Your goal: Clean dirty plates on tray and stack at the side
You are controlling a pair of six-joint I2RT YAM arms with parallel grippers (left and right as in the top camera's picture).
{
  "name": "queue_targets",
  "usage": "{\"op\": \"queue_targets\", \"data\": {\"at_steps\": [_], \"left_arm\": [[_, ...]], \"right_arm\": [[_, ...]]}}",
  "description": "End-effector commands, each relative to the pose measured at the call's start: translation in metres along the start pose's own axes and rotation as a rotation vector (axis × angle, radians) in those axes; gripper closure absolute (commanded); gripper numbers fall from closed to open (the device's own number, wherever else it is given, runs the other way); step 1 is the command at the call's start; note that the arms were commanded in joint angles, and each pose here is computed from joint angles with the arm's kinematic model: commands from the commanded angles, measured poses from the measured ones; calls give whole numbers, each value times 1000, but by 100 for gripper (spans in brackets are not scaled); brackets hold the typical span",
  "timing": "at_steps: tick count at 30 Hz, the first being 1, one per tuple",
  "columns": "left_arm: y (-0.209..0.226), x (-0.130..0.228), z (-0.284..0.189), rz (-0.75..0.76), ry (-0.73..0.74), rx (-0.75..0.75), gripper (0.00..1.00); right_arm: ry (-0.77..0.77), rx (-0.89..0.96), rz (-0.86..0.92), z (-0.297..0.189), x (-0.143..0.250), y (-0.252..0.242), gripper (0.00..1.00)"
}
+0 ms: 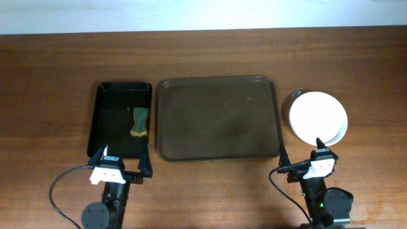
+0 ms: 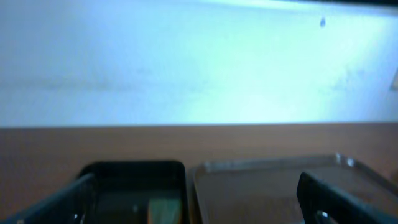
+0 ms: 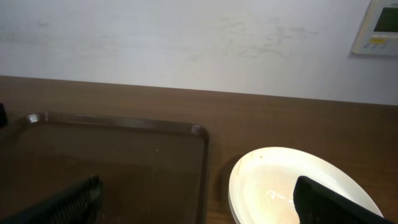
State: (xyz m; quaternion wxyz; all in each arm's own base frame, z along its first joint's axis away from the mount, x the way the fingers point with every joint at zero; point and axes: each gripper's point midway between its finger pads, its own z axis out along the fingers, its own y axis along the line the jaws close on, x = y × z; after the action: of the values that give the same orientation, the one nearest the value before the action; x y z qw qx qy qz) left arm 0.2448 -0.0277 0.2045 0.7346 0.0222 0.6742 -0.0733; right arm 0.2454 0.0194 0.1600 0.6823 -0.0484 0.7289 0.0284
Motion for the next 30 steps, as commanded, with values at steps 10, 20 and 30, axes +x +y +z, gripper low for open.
{"op": "queue_targets", "data": {"at_steps": [10,20,30], "left_arm": [[8,47,-5,60,165,-33,0],[8,47,-5,60,165,-33,0],[8,47,-5,60,165,-33,0]], "right_arm": [[1,-2,-7,0,2,1,2],[1,-2,-7,0,2,1,2],[1,-2,-7,0,2,1,2]]}}
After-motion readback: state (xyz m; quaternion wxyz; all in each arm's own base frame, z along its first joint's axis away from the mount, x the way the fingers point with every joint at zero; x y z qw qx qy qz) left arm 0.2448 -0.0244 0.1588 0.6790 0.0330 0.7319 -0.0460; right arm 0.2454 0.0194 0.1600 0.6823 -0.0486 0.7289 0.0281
